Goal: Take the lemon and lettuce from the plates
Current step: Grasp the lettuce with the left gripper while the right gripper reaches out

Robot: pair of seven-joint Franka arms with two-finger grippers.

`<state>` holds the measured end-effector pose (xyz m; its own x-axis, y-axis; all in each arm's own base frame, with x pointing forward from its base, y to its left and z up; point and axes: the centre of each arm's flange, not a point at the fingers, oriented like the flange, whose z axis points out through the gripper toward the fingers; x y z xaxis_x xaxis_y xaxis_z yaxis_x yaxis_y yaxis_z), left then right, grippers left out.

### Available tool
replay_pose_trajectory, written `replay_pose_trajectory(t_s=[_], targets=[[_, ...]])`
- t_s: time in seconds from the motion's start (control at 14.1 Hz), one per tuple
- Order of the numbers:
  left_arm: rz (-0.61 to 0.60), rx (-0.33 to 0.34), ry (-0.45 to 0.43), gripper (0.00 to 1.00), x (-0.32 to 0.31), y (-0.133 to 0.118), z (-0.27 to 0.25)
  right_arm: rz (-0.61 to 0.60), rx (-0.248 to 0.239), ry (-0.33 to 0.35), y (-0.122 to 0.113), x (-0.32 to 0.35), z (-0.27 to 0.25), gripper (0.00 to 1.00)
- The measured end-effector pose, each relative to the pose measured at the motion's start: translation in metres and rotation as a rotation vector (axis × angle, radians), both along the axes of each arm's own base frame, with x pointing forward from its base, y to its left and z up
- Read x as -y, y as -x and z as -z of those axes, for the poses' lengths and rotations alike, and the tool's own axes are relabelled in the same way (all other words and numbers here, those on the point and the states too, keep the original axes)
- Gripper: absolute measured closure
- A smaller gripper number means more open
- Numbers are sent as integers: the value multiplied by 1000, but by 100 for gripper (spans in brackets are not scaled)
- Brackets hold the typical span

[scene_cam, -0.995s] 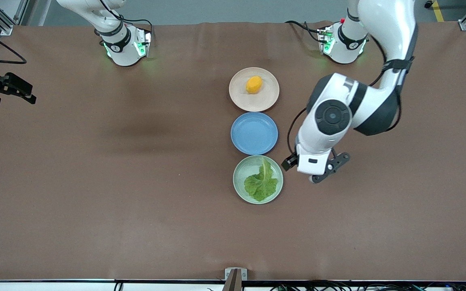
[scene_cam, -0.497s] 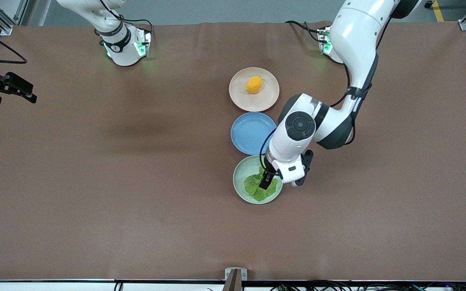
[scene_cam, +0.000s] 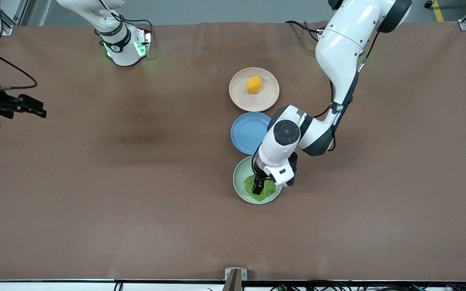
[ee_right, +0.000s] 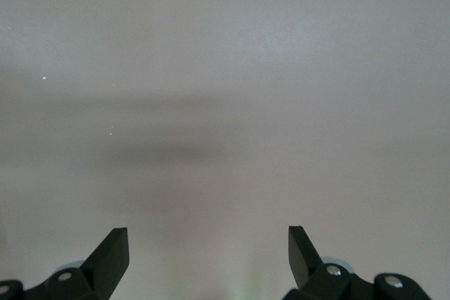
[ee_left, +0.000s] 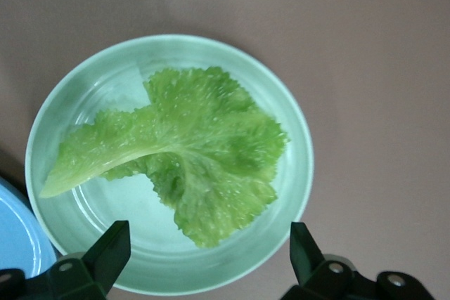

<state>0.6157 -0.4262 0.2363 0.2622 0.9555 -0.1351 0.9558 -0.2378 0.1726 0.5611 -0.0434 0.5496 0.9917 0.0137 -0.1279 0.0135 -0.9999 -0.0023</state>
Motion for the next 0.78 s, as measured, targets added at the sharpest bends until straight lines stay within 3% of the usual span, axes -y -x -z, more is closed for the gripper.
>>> replay_pose_trajectory(t_s=[0.21,0.43,0.57,0.71,0.78], targets=[[6,-20,-12,0,3,5,18,11,-37,2,-13,-6,19,0],[4,-36,-25,0,0,6,35,75,-66,-7,-11,-44,22,0],[3,-42,-29,1,0,7,42,139,-84,-25,-6,-84,26,0],[3,-45,-31,11,-1,7,45,208,-90,-16,7,-129,31,0],[3,-45,-31,12,-1,7,45,249,-82,-6,17,-157,35,0]])
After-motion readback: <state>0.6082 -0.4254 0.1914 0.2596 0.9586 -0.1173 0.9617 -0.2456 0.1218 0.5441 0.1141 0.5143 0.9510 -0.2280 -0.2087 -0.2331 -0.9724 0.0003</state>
